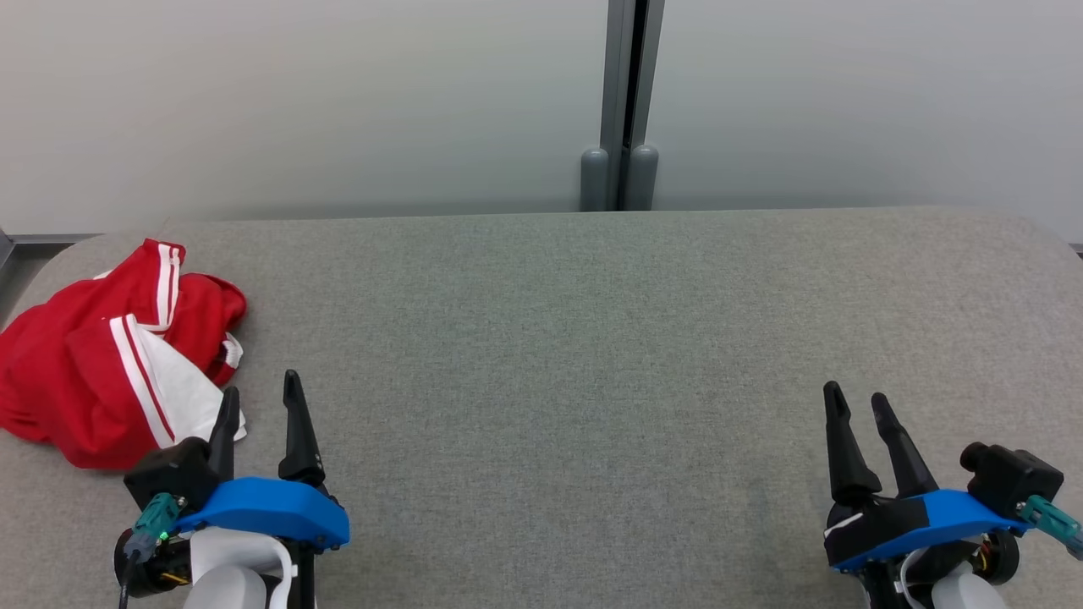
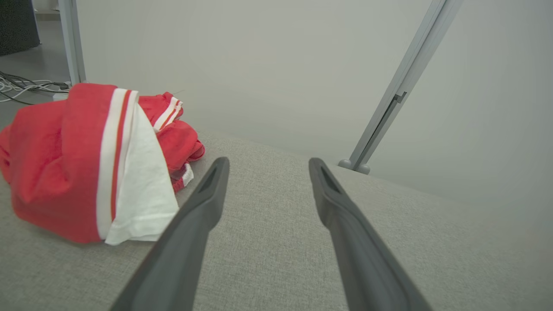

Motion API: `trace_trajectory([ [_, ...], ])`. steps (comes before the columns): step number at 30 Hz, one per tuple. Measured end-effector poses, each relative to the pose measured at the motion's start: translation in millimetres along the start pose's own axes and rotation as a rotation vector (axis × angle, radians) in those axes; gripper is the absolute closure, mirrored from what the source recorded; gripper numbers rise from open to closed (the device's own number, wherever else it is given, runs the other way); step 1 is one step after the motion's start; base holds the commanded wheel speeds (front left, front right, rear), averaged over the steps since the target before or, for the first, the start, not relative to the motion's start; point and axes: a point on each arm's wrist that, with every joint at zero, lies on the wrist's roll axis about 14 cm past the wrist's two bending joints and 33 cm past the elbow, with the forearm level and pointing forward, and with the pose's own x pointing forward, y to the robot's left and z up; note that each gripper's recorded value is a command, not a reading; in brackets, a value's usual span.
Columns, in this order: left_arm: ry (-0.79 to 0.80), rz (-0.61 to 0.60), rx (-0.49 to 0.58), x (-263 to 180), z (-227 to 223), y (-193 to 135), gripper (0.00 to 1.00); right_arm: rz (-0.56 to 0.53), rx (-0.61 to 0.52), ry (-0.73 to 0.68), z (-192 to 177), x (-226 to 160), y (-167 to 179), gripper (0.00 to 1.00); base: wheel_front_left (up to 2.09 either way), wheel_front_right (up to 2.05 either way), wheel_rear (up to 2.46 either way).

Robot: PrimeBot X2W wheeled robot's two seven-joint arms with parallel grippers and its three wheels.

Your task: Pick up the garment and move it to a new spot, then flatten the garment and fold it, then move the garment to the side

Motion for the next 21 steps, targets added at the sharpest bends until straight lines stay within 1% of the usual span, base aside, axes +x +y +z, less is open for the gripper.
trace_trajectory([
  [9,-0.02,-0.009,0.095,1.6,3.3,-0.3,0.0,0.023,-0.096,0.008,-3.5,2.6,4.1,0.0,0.0,0.0,0.0],
  [21,-0.04,-0.012,0.192,-2.1,5.2,2.5,0.0,0.049,-0.21,0.014,-7.2,1.2,7.3,0.0,0.0,0.0,0.0],
])
